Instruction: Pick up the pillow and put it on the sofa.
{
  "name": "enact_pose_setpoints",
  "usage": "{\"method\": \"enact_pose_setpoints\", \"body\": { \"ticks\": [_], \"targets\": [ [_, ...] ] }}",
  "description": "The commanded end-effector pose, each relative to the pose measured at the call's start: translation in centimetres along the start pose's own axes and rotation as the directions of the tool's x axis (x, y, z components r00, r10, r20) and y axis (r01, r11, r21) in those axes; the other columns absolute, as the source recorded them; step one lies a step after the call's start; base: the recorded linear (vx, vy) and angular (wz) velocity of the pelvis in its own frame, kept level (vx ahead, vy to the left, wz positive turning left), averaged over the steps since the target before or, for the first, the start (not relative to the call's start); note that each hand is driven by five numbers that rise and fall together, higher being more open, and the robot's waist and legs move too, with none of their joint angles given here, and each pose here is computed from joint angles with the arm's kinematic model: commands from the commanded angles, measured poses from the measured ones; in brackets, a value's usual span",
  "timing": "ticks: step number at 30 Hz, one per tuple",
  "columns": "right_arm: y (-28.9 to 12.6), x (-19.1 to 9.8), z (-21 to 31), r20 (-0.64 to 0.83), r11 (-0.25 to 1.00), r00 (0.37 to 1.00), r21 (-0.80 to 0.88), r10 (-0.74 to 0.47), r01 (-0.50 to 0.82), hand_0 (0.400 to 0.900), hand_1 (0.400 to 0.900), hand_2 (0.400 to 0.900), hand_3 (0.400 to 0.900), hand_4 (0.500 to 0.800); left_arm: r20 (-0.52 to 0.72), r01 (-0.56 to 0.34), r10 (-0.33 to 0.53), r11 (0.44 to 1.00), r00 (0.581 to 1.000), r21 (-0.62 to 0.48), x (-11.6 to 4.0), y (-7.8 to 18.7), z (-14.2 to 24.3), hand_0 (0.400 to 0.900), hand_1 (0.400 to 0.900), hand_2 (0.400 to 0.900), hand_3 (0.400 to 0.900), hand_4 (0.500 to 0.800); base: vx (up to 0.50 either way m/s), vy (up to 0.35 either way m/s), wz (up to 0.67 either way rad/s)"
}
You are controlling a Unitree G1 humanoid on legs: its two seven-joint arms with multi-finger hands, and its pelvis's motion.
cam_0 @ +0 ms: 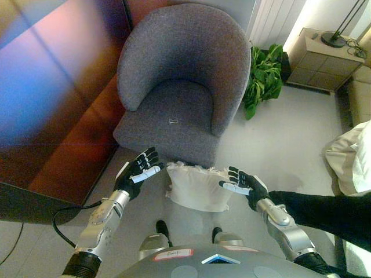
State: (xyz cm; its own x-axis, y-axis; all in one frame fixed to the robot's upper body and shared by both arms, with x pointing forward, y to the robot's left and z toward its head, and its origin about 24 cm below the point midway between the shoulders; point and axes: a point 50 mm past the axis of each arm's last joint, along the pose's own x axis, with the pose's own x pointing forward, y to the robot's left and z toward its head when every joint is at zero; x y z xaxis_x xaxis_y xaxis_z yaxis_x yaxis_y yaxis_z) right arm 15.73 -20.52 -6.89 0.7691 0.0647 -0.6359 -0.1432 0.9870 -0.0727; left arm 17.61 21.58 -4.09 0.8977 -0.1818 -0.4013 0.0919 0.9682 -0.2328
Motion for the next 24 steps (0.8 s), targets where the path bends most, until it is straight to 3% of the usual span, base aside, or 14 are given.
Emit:
{"method": "enact_pose_setpoints", "body": {
  "ticks": [1,12,24],
  "targets": [
    [0.0,1.3,5.2,0.221,1.000,0.975,-0.008,-0.008,0.010,0.900,0.900,0.900,0.900,0.800,0.220,0.006,-0.018,0.999,0.975,0.051,1.5,0.2,4.7,0.900,0.900,0.900,0.900,0.800,0.000,0.000,0.00],
    [-1.0,0.7,4.7,0.222,0.996,0.974,-0.068,-0.049,0.066,0.900,0.900,0.900,0.900,0.800,0.203,-0.005,-0.004,0.999,0.979,0.045,1.0,0.6,4.3,0.900,0.900,0.900,0.900,0.800,0.022,-0.006,0.00],
    [-3.2,1.6,5.3,0.234,0.900,0.958,-0.360,-0.168,0.245,0.900,0.900,0.900,0.900,0.800,0.228,0.006,-0.028,0.995,0.973,0.098,1.4,0.9,5.6,0.900,0.900,0.900,0.900,0.800,0.044,-0.017,0.04]
  ]
}}
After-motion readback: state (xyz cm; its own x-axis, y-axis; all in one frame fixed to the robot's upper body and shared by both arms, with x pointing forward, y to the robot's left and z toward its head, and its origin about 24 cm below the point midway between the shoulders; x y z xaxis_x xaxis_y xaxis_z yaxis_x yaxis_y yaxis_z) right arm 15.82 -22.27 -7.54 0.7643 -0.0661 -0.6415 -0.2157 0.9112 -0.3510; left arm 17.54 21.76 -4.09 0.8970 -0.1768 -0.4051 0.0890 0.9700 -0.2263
